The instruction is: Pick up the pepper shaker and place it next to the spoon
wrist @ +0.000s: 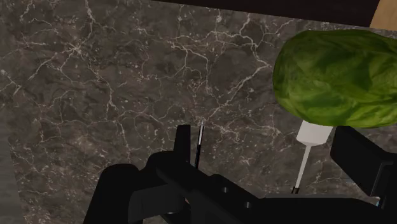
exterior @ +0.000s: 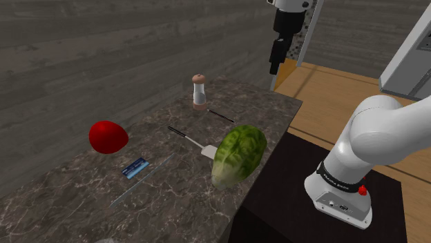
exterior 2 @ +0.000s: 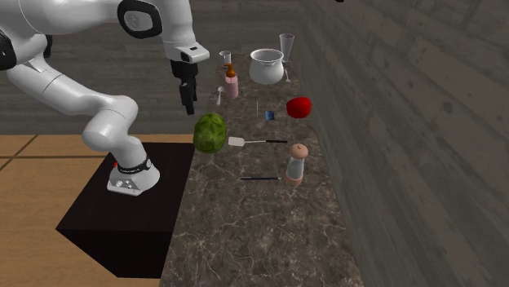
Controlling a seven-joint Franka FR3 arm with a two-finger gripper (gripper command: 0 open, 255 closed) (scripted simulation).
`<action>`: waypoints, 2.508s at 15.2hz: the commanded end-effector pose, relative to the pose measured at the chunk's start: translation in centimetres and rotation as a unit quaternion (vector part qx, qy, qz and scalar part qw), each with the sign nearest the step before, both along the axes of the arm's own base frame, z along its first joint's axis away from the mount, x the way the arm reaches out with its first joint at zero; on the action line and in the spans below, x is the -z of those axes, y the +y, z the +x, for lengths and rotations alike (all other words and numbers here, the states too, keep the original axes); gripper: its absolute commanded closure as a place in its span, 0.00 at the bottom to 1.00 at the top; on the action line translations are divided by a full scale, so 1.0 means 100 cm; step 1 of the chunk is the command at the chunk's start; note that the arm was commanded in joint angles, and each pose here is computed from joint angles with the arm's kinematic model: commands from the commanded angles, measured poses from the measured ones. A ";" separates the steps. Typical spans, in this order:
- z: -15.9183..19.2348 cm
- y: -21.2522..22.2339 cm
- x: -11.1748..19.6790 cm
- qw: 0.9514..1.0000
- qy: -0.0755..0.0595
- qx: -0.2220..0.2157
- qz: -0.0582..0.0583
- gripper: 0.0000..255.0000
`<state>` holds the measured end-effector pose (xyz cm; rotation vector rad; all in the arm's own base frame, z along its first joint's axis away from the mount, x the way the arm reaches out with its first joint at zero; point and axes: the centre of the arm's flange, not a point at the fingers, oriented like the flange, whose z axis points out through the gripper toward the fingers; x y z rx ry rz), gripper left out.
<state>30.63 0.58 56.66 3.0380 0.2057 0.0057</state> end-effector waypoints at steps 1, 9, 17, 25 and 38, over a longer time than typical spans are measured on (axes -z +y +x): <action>0.000 0.000 0.000 1.000 0.000 0.000 0.000 0.00; 0.094 -0.002 0.041 1.000 -0.013 0.002 -0.011 0.00; 0.188 -0.005 0.079 0.999 -0.026 0.004 -0.023 0.00; 0.284 -0.010 0.115 0.999 -0.039 0.006 -0.034 0.00; 0.343 -0.020 0.173 0.998 -0.046 0.008 -0.041 0.00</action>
